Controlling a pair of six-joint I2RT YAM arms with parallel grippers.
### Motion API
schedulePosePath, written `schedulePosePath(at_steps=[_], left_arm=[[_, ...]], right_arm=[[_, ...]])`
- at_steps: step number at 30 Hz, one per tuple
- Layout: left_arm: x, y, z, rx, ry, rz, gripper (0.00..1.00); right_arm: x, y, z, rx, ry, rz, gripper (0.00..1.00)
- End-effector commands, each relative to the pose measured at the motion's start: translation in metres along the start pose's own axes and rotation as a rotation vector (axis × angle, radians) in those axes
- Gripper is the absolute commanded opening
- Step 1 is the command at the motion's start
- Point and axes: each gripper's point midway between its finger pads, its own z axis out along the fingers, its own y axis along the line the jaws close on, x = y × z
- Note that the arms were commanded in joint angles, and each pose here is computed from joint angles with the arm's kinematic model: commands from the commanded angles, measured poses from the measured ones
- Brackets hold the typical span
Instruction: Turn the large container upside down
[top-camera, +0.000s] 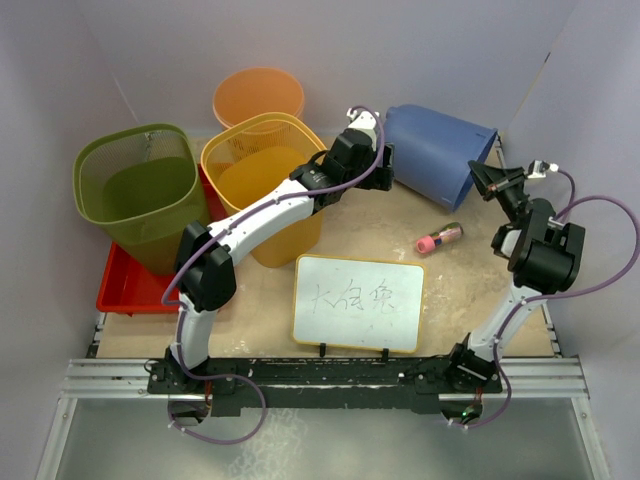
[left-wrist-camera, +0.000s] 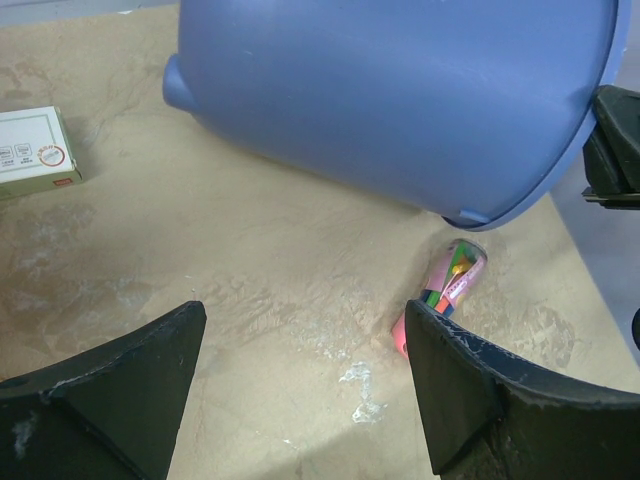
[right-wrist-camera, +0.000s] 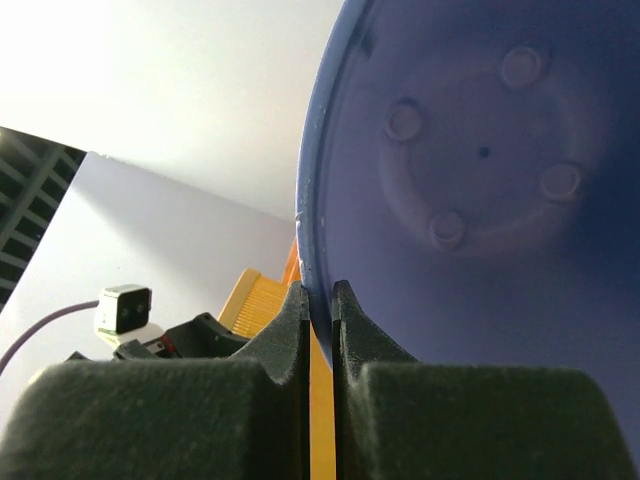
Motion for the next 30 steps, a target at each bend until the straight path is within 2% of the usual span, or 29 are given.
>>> schedulePosePath(at_steps=[1,12,15,19,30], left_arm=[[-0.032,-0.013,-0.014,0.043,-0.086,-0.012,0.78],[-0.033,-0.011,-0.019,0.036,-0.09,-0.004,0.78],[-0.032,-0.01,-0.019,0.035,-0.086,-0.002,0.78],[-0.029,-0.01,-0.019,0.035,-0.079,0.001,0.78],[-0.026,-0.009,-0.018,0.035,-0.075,0.004,0.78]], right_arm=[[0.034,-0.012,0.011,0.021,0.054,0.045,0.0],[0.06,0.007,0.058,-0.058,0.117,0.071,0.0],[0.063,0.001,0.052,-0.059,0.115,0.112,0.0],[0.058,-0.022,0.031,-0.031,0.041,0.191,0.0],[0.064,-0.079,-0.016,0.146,-0.111,0.304,0.0]])
